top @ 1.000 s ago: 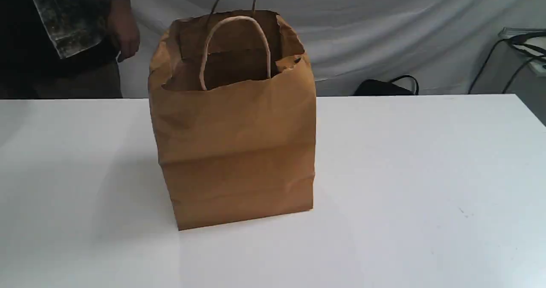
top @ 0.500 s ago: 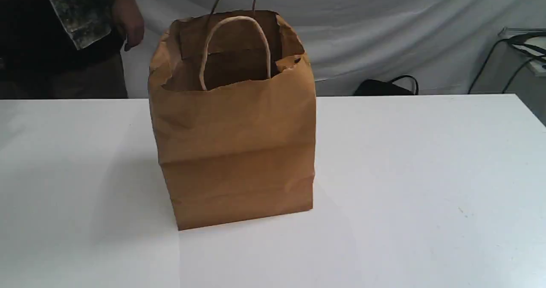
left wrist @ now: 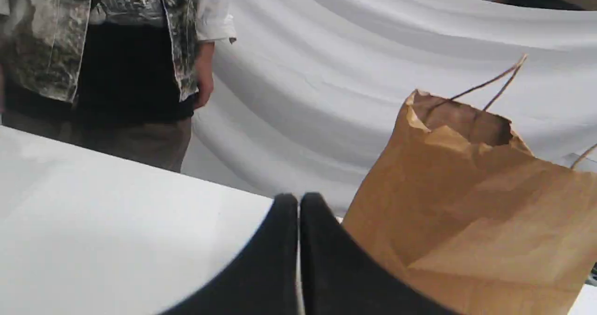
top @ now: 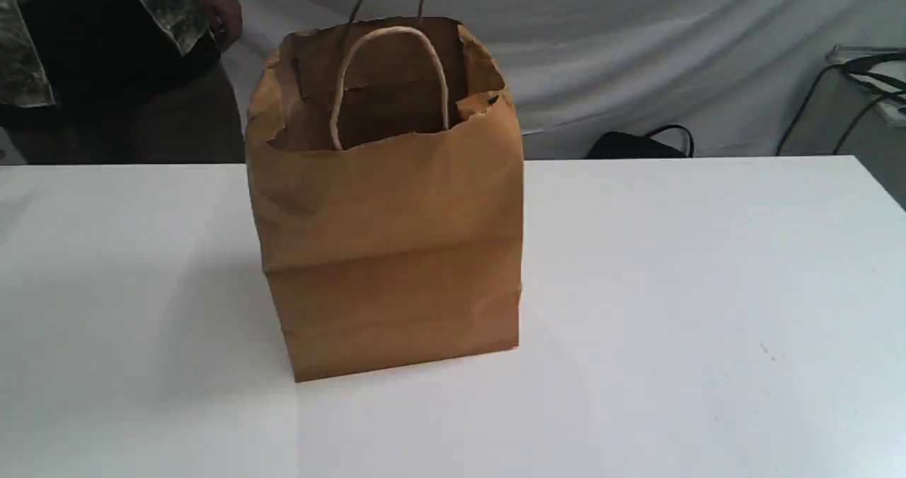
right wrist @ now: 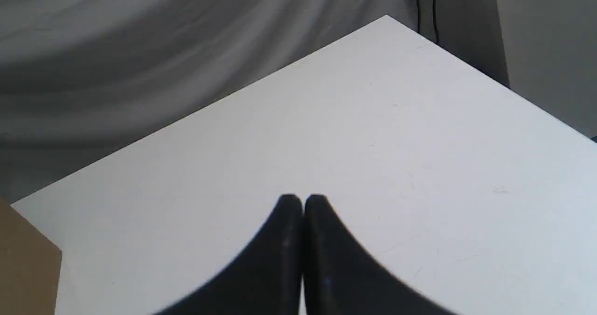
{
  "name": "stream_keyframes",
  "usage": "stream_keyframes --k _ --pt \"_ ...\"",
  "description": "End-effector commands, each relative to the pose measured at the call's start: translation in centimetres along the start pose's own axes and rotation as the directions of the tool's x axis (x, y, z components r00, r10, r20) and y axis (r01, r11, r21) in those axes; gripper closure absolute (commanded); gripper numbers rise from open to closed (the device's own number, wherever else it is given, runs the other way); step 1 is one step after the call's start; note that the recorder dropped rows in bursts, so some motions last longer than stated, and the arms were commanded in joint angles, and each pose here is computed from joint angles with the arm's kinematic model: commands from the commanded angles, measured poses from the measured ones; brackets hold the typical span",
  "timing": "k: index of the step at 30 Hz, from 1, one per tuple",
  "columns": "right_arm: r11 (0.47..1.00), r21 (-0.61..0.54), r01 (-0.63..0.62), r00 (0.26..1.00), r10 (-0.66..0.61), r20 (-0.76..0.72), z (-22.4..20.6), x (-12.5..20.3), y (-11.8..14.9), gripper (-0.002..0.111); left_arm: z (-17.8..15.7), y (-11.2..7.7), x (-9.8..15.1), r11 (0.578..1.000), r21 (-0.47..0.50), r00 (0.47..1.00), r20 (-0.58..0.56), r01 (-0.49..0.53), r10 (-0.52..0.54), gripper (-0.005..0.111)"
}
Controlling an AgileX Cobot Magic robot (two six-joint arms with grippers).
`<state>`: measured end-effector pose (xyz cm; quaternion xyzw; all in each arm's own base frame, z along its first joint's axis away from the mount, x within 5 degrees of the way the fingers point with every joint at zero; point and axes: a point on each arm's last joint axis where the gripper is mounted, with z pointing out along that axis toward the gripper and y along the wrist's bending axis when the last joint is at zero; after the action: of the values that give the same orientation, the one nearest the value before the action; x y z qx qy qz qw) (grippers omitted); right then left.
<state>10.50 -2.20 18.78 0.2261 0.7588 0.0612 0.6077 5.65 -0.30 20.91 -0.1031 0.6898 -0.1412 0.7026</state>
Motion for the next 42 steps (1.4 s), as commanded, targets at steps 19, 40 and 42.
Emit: stream_keyframes --k 19,40,42 --pt "1.0 0.007 -0.005 1.0 0.005 0.0 0.0 0.1 -0.1 0.108 -0.1 0.4 1.0 0.987 -0.02 0.983 -0.096 -0.159 0.157 0.107" --pt "1.0 0.007 -0.005 1.0 0.005 0.0 0.0 0.1 -0.1 0.108 -0.2 0.7 1.9 0.986 -0.042 0.968 -0.2 -0.164 0.153 0.107" --pt "1.0 0.007 -0.005 1.0 0.005 0.0 0.0 0.1 -0.1 0.108 -0.2 0.7 1.9 0.986 -0.042 0.968 -0.2 -0.164 0.153 0.107"
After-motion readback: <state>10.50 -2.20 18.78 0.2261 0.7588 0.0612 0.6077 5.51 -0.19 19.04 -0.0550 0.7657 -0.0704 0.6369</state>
